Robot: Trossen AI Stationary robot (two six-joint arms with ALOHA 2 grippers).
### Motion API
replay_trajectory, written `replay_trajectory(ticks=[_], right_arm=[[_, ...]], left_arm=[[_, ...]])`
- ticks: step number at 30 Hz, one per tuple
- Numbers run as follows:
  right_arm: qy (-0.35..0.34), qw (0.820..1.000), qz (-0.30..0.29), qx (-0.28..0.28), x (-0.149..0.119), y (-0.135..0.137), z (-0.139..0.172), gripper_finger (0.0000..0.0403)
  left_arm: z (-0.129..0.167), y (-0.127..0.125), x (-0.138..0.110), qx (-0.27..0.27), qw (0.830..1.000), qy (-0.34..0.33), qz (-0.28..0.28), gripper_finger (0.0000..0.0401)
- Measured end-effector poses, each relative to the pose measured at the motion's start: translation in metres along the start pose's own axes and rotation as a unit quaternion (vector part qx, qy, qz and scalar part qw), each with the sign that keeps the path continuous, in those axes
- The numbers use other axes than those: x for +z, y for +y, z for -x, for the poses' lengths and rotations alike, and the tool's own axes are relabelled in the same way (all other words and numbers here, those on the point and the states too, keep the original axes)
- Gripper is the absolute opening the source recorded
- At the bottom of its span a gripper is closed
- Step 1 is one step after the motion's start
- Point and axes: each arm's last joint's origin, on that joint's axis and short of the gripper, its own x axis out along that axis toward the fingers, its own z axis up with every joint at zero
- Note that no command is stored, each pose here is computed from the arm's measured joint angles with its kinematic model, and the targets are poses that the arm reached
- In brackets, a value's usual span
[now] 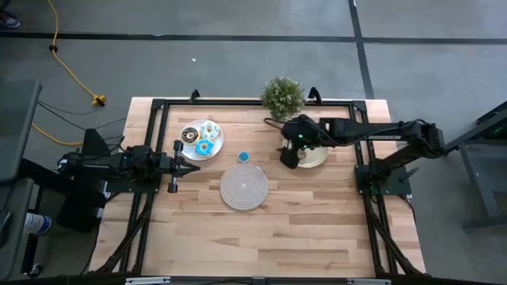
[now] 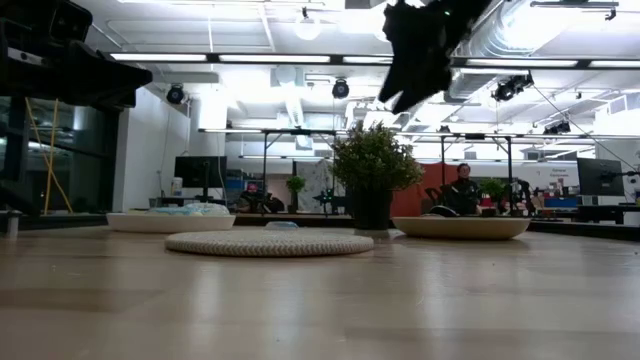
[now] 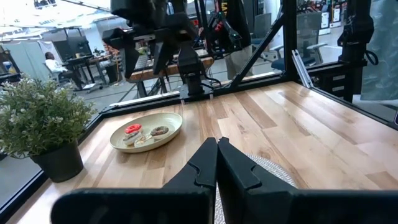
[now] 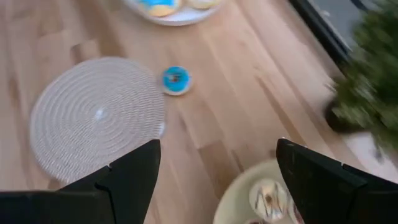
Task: Pick & Place donuts
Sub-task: Put the small blue donut on the brown plate
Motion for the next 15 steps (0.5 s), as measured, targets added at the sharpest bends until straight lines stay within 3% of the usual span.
replay_trajectory(ticks=[8, 15], right_arm=[[0.022, 0.992, 0.103, 0.065, 0.019, 0.013, -0.024, 0.0312], [0.047, 0.994, 0.085, 0.058, 0.021, 0.02, -0.056, 0.0312]], left_arm=[[0.0, 0.0, 0.0, 0.0, 1.0, 0.0, 0.0, 0.0], [0.0, 0.0, 0.0, 0.0, 1.0, 0.0, 0.0, 0.0]])
